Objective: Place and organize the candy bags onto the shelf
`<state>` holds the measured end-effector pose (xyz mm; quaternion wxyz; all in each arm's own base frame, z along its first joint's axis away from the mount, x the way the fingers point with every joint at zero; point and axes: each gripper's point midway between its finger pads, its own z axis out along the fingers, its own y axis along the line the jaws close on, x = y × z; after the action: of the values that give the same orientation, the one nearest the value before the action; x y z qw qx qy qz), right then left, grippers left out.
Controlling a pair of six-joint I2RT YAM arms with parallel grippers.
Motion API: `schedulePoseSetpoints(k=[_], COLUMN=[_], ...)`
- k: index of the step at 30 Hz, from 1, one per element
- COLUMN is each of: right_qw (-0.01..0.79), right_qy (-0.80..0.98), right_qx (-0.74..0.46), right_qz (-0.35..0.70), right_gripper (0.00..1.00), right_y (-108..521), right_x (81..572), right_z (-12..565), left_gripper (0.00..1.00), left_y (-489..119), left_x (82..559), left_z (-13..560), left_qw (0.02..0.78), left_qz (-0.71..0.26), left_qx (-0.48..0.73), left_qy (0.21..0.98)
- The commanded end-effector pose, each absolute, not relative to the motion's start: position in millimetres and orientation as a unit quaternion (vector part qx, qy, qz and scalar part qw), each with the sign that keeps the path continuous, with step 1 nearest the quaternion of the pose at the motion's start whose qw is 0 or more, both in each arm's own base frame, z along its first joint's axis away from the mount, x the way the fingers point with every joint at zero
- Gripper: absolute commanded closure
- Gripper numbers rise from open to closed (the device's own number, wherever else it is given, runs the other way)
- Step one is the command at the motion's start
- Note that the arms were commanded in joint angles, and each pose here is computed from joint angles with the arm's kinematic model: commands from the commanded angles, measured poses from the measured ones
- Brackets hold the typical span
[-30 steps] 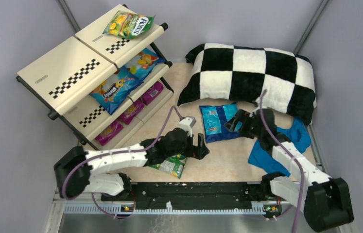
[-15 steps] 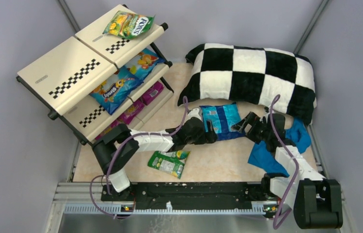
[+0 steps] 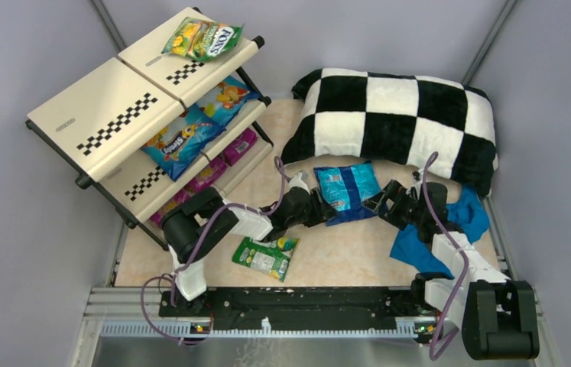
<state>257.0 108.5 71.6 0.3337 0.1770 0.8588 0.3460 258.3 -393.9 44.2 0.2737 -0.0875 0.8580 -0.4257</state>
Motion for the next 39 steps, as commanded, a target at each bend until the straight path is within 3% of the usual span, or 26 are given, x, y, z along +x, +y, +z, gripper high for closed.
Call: schedulePoseSetpoints(k=[1, 6, 9, 21, 29, 39], right_qw=[0.339, 0.318, 0.303, 0.300, 0.332, 0.273], right_qy=[0.855, 0.850, 0.843, 0.764, 0.721, 0.721], right_qx=[0.167, 0.166, 0.179, 0.298, 0.361, 0.356], right_qz=[0.354, 0.385, 0.408, 0.487, 0.490, 0.528], right_gripper=[0.07, 0.04, 0.02, 0.01, 0.03, 0.09], right_y=[109.7, 119.6, 125.4, 123.6, 114.4, 147.2], right_x=[258.3, 249.9, 243.9, 253.5, 282.8, 279.2], right_z=[74.9, 71.7, 67.2, 75.4, 92.6, 80.8], left_gripper=[0.56, 0.88, 1.00, 1.00, 1.00, 1.00], left_y=[-390.8, -389.6, -390.9, -395.0, -406.0, -418.7], left_x=[260.7, 263.1, 262.8, 232.4, 208.5, 193.8], left_z=[42.2, 68.6, 92.0, 161.0, 159.2, 151.3], left_qw=[0.271, 0.277, 0.282, 0.269, 0.243, 0.232], left_qz=[-0.455, -0.510, -0.543, -0.626, -0.639, -0.633], left_qx=[-0.105, -0.115, -0.121, -0.118, -0.112, -0.091], left_qy=[0.842, 0.806, 0.782, 0.723, 0.722, 0.733])
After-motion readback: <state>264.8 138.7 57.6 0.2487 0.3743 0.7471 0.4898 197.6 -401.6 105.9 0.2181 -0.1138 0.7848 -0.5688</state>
